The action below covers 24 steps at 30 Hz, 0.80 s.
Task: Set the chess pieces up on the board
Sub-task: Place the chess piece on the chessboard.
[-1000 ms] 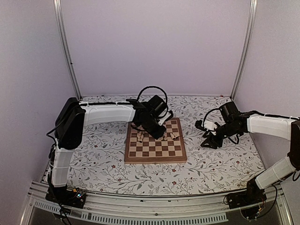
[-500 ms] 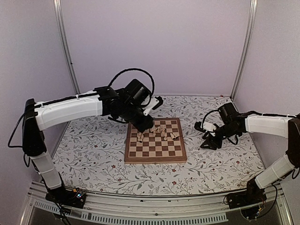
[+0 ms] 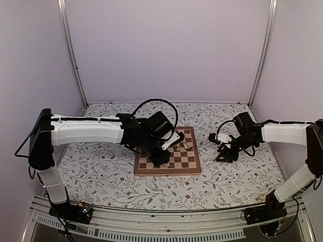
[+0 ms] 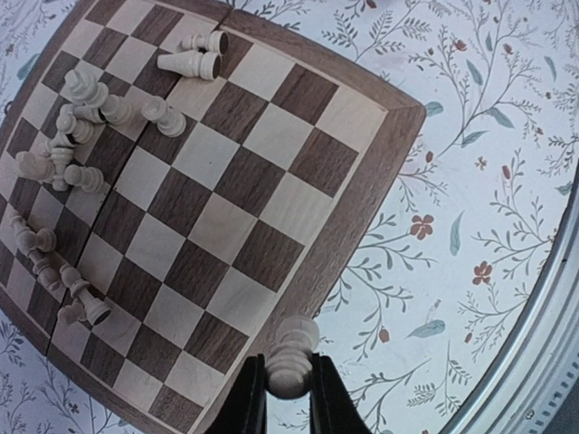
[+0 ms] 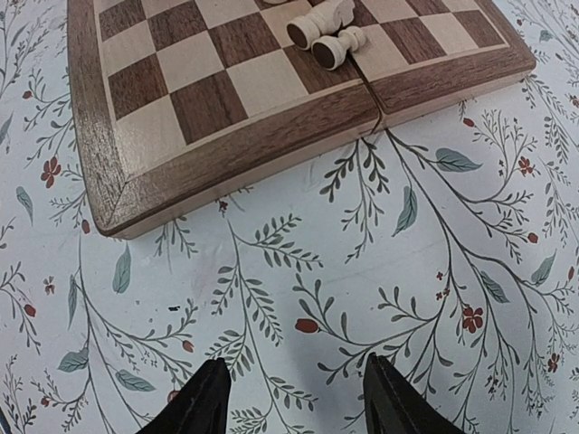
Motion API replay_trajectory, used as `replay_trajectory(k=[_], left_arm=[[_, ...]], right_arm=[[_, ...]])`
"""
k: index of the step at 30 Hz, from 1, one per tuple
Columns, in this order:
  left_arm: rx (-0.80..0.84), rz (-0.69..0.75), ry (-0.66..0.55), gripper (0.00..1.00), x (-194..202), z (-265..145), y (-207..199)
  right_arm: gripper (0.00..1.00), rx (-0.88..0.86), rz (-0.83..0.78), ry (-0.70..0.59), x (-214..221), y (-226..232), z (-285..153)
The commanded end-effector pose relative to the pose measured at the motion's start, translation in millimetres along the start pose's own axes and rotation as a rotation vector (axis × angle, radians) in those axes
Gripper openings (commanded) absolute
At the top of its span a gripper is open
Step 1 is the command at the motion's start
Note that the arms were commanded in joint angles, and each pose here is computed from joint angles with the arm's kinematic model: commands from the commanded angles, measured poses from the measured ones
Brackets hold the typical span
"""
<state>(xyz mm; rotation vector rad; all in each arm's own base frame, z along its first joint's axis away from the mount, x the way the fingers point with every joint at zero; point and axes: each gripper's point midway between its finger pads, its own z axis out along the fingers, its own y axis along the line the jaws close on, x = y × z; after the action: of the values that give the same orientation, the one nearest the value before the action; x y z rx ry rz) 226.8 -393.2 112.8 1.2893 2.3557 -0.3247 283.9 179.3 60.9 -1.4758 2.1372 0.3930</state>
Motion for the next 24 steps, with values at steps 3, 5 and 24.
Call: replay_trajectory(k=[3, 5, 24], left_arm=[[-0.044, 0.005, -0.011, 0.05, -3, 16, 3], [-0.058, -0.001, -0.001, 0.05, -1, 19, 5], [-0.089, -0.042, 0.059, 0.07, 15, 32, 16]], right_arm=[[0.52, 0.004, 0.0, 0.006, 2, -1, 1], [0.52, 0.004, 0.001, 0.006, 3, -1, 1], [0.52, -0.009, 0.0, 0.006, 3, 1, 2]])
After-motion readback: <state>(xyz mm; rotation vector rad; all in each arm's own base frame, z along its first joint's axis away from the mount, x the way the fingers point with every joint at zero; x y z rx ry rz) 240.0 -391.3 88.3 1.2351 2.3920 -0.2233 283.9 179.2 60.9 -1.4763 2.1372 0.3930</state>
